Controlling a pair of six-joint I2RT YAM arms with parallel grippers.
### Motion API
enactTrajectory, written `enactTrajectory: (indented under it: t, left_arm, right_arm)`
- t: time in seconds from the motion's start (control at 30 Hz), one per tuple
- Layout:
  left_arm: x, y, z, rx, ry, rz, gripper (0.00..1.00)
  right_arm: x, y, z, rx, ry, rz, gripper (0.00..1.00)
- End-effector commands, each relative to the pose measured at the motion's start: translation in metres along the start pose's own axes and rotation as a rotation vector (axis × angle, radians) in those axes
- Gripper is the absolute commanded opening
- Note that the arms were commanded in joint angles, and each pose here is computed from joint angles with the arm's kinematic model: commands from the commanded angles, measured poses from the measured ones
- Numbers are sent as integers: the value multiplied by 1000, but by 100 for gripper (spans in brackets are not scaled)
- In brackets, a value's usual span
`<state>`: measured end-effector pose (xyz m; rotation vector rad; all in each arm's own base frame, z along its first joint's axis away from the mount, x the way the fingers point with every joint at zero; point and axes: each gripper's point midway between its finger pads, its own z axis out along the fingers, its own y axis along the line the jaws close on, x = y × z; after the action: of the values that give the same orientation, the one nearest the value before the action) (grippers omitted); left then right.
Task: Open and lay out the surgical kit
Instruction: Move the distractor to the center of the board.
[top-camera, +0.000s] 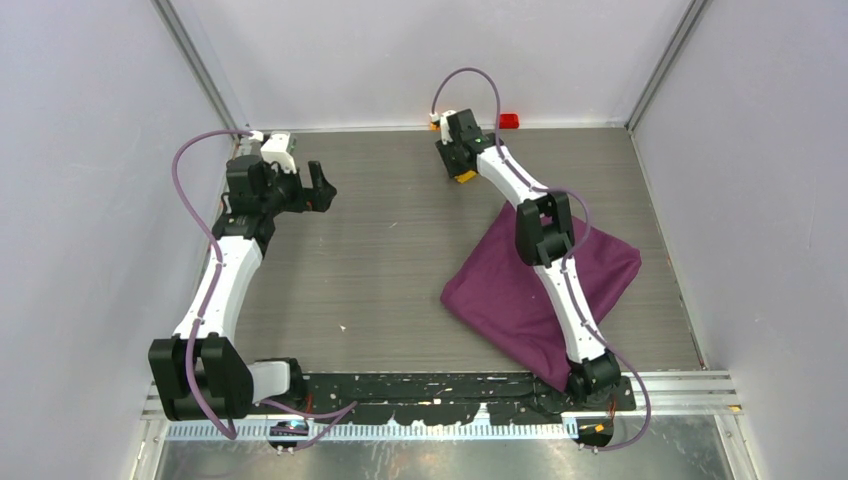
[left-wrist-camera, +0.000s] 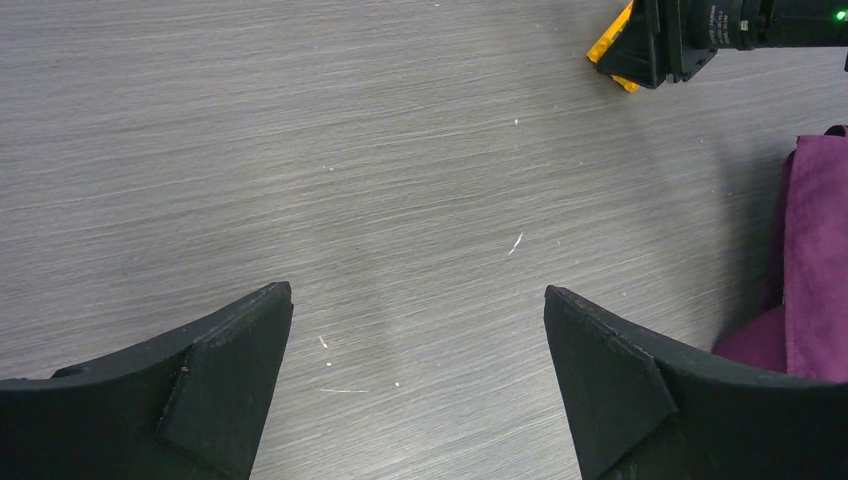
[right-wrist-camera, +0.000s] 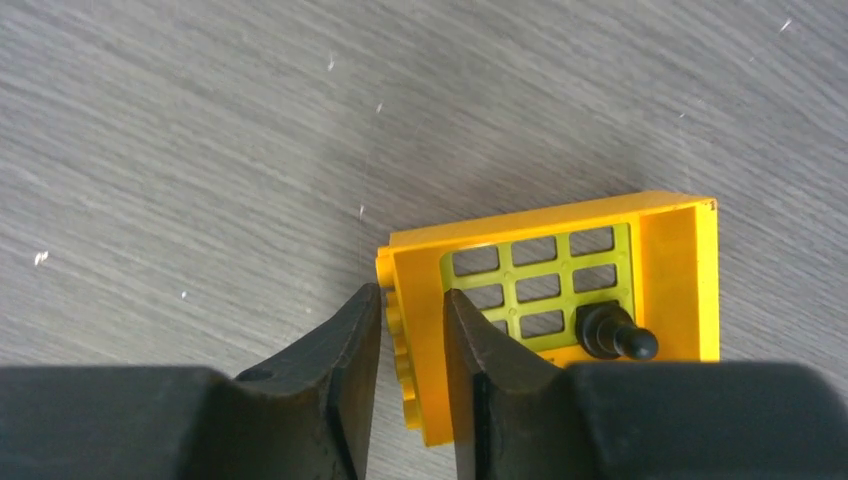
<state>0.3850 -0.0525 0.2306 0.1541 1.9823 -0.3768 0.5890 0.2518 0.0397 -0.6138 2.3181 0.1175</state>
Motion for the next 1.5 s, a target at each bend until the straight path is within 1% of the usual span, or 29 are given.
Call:
enactTrajectory:
  t: [0.0, 0.07, 0.13, 0.47, 0.53, 0.63, 0.77, 0.87, 0.97, 1.03, 1.2, 1.47]
  left_arm:
    - [-13, 1, 0, -4, -52, 43, 100]
    - [-13, 1, 0, -7, -50, 44, 100]
    - [-13, 2, 0, -8, -52, 46, 100]
    - [-8, 6, 5, -19, -34, 42, 100]
    - [-7, 6, 6, -19, -31, 41, 100]
    - [-3, 7, 9, -16, -19, 34, 100]
    - [-1, 8, 10, -18, -15, 34, 100]
    - [-2, 7, 10, -17, -16, 33, 100]
    - [-3, 7, 9, -15, -22, 34, 100]
    - [-4, 6, 9, -12, -31, 37, 100]
    - [-4, 4, 8, -6, -38, 31, 100]
    - [-2, 3, 10, 4, -37, 19, 100]
  right_arm:
    - [-44, -10, -3, 60, -136, 5, 31]
    - [-54, -18, 0, 99, -171, 12, 24]
    - [-61, -22, 5, 125, -206, 11, 22]
    - [-105, -19, 15, 127, -400, 9, 24]
    - [-112, -19, 16, 133, -435, 9, 26]
    - [-121, -19, 18, 141, -483, 3, 33]
    - [-128, -19, 17, 153, -513, -7, 49]
    - [-135, -21, 5, 154, -514, -1, 54]
    - [-139, -19, -11, 140, -492, -15, 63]
    - [-143, -18, -25, 133, -483, -25, 65]
    - [-144, -16, -54, 113, -441, -42, 66]
    - [-119, 2, -81, 29, -335, -66, 66]
